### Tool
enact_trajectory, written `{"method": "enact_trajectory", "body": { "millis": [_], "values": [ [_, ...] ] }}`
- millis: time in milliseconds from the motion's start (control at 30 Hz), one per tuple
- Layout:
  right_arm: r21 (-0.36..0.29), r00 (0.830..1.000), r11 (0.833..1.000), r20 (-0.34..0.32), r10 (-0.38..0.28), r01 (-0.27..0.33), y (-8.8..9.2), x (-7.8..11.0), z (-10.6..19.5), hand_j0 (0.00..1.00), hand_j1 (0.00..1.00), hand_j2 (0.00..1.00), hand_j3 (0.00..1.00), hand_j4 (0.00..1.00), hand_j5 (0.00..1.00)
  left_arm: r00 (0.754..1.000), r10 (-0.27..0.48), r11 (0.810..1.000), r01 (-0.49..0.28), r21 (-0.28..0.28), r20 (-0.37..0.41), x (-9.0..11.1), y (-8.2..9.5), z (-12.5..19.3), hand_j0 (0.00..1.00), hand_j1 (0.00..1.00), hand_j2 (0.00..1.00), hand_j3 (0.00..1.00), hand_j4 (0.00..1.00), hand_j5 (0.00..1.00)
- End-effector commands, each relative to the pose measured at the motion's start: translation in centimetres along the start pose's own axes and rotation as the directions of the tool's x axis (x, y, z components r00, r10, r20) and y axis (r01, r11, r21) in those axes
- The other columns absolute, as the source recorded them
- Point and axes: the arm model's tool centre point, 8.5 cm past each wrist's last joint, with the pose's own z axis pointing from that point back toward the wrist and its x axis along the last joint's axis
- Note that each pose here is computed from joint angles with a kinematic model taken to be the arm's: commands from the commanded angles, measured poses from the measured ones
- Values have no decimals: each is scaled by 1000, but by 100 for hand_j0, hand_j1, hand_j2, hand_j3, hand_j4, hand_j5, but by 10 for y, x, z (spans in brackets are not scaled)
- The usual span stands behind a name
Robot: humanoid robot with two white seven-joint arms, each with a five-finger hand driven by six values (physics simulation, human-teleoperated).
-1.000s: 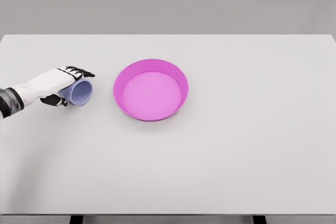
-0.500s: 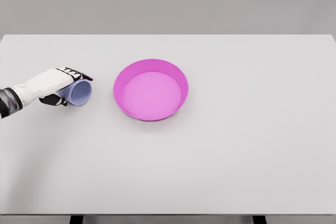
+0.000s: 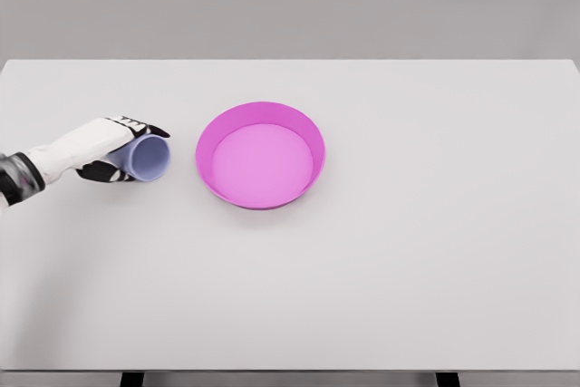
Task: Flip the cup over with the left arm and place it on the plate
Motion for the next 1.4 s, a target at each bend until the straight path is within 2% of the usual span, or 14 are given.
{"method": "enact_trajectory", "body": {
  "millis": [0,67,300,533,600,833,1033,1167,1367],
  "values": [
    [0,1000,1000,0,0,0,0,0,0,100,100,100,100,100,100,998,64,998,-65,16,24,1,-4,-2,78,78,78,78,78,78],
    [0,1000,1000,0,-1,1,0,0,0,100,100,100,100,100,100,994,110,994,-110,11,25,-2,-12,-3,78,78,78,78,78,78],
    [0,1000,1000,0,0,0,0,0,0,100,100,100,100,100,100,985,165,985,-167,47,47,-3,-8,1,76,76,76,76,76,76],
    [0,1000,1000,0,-1,1,0,0,0,100,100,100,100,100,100,969,230,967,-238,93,87,0,-3,2,76,76,76,76,76,76],
    [0,1000,1000,-1,-1,1,0,0,0,100,100,100,100,100,100,964,246,963,-255,88,102,3,-5,-1,76,76,76,76,76,76],
    [0,1000,1000,0,0,0,0,0,0,100,100,100,100,100,100,929,331,932,-350,95,167,12,-10,-7,76,76,76,76,76,76],
    [0,1000,1000,0,0,0,0,0,0,100,100,100,100,100,100,898,381,905,-411,109,218,19,-8,-10,76,76,76,76,76,76],
    [0,1000,1000,0,1,-1,0,0,0,100,100,100,100,100,100,887,399,894,-433,116,231,19,-5,-8,76,76,76,76,76,76],
    [0,1000,1000,-1,-1,1,0,0,0,100,100,100,100,100,100,845,442,866,-490,103,301,35,-5,-16,75,75,75,75,75,75]
  ]
}}
